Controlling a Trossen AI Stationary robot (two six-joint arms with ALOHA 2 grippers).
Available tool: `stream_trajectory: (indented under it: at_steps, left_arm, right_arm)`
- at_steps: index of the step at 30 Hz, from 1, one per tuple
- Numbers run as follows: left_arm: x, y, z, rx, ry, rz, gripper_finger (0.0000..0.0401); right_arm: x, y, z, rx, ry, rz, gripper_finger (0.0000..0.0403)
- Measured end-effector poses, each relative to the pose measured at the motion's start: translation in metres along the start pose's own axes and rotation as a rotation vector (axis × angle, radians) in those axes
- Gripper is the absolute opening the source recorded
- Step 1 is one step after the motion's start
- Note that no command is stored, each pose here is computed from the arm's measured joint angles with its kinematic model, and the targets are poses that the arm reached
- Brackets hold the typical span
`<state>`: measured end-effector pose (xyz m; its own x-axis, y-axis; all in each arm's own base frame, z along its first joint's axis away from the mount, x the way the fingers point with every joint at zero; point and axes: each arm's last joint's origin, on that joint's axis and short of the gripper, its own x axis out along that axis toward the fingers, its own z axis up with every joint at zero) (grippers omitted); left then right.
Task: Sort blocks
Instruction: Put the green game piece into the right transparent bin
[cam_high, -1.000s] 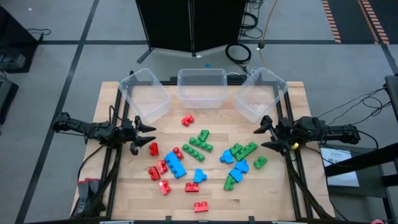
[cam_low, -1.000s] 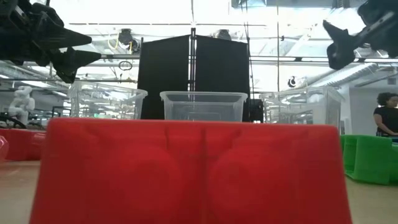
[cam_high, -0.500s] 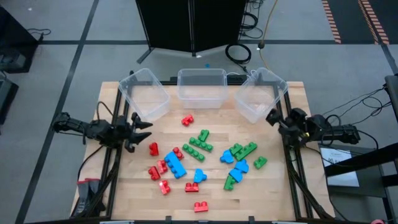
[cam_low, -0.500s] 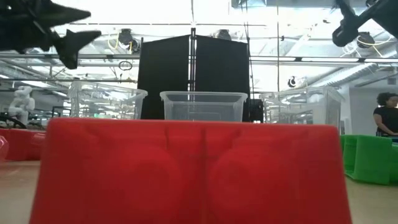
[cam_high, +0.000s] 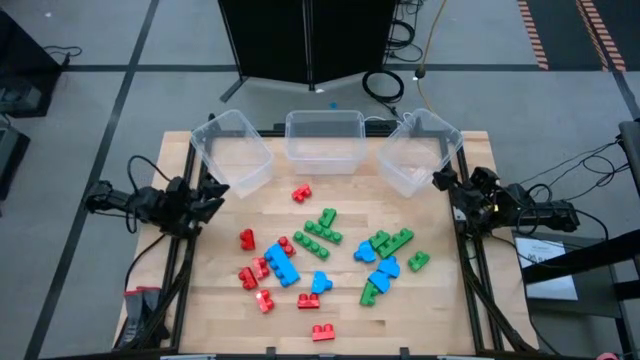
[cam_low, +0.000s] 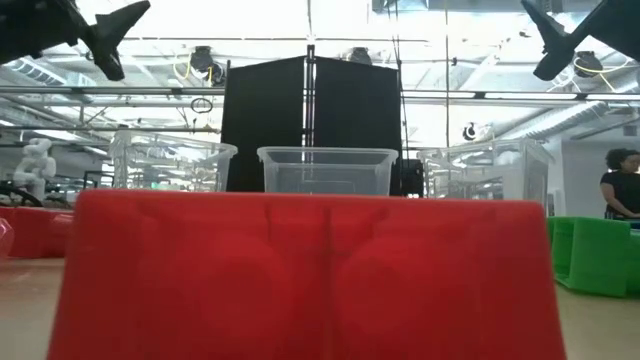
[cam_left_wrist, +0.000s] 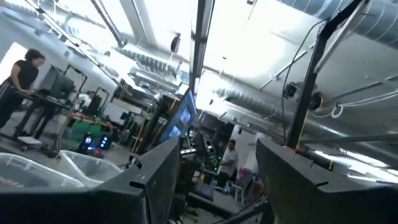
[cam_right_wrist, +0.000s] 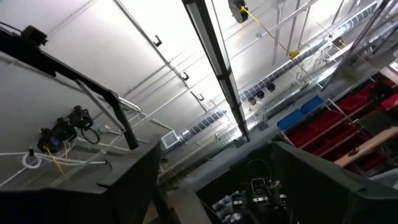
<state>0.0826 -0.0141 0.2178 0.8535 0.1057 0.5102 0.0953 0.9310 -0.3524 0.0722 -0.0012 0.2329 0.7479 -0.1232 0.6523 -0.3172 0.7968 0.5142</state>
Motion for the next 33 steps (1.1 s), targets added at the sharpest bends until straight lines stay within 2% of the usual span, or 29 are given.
stream_trajectory:
  at_steps: [7,15,18,21,23,26,30,33]
  left_arm:
    - [0.0,0.001,0.001,-0.13,-0.012,0.022,0.0209]
    - [0.0,0.001,0.001,-0.132,-0.02,0.046,0.0209]
    - [0.0,0.003,0.006,-0.17,-0.087,0.126,0.0209]
    - [-0.001,0.002,0.015,-0.253,-0.177,0.111,0.0209]
    - [0.0,-0.002,0.024,-0.261,-0.206,0.046,0.0209]
    - [0.006,-0.011,0.047,-0.269,-0.235,-0.044,0.0209]
    - [0.021,-0.026,0.081,-0.219,-0.197,-0.086,0.0209]
    - [0.036,-0.036,0.105,-0.181,-0.134,-0.07,0.0209]
  right_arm:
    - [0.0,0.0,0.0,-0.001,-0.004,0.004,0.0304]
    - [0.0,0.0,0.0,0.005,-0.005,0.003,0.0304]
    - [0.0,0.0,0.0,0.004,-0.008,-0.006,0.0304]
    - [0.001,0.001,0.004,0.061,-0.047,-0.032,0.0304]
    - [0.005,0.008,0.013,0.096,-0.071,-0.01,0.0304]
    - [0.015,0.025,0.033,0.081,-0.111,0.028,0.0304]
    - [0.042,0.058,0.071,-0.055,-0.079,0.08,0.0304]
    - [0.069,0.088,0.102,-0.177,0.04,0.078,0.0304]
